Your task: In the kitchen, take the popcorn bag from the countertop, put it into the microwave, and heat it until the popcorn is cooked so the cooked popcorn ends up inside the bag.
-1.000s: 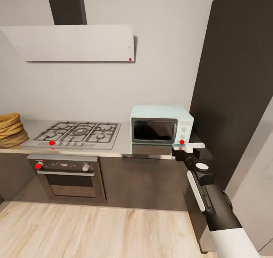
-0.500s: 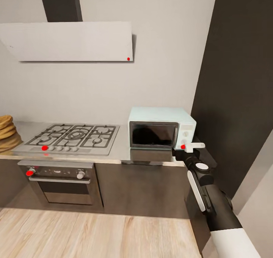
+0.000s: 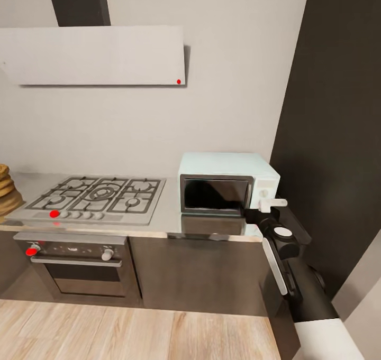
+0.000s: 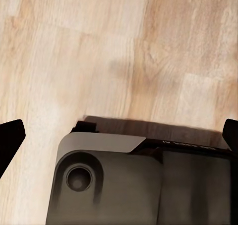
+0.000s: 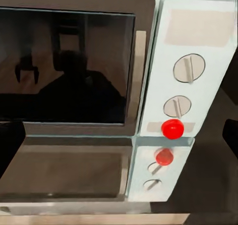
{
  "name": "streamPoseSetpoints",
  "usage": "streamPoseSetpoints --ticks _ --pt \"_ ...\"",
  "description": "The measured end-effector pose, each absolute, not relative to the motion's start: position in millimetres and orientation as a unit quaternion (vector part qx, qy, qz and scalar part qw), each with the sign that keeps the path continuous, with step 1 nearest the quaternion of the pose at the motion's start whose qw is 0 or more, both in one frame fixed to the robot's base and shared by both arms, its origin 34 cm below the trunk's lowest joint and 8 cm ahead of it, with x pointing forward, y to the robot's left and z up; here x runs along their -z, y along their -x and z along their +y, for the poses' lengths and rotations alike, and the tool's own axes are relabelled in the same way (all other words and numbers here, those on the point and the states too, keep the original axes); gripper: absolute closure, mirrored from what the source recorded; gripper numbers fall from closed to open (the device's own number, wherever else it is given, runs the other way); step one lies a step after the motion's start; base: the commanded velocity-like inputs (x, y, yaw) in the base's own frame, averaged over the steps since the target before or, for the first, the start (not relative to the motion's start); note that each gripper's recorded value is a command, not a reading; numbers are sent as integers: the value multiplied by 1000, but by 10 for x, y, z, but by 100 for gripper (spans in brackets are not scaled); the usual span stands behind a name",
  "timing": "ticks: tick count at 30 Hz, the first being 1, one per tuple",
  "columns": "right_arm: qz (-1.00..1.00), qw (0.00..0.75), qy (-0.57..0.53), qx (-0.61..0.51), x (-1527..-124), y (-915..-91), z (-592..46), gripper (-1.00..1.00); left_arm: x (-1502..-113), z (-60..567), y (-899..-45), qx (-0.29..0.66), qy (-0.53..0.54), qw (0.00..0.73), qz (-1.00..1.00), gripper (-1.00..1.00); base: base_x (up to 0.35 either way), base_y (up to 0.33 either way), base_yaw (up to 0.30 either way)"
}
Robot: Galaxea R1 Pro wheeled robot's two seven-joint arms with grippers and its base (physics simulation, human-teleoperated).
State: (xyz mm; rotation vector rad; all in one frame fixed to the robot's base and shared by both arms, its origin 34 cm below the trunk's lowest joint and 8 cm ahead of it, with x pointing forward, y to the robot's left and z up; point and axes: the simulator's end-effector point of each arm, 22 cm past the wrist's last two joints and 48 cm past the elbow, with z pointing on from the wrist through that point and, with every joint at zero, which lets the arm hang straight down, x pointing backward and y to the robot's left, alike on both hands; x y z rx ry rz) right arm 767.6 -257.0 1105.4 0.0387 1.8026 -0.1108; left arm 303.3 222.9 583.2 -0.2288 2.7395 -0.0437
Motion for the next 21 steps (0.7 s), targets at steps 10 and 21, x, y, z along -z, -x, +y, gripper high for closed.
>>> streamPoseSetpoints --ticks 10,21 --pt "767 638 -49 51 -11299 -7658 -2842 -100 -5833 2225 -3036 16 81 195 977 -100 0 0 0" --pt "774 630 -41 46 -11198 -7663 -2747 -100 -5833 2225 -3035 16 81 195 977 -100 71 0 0"
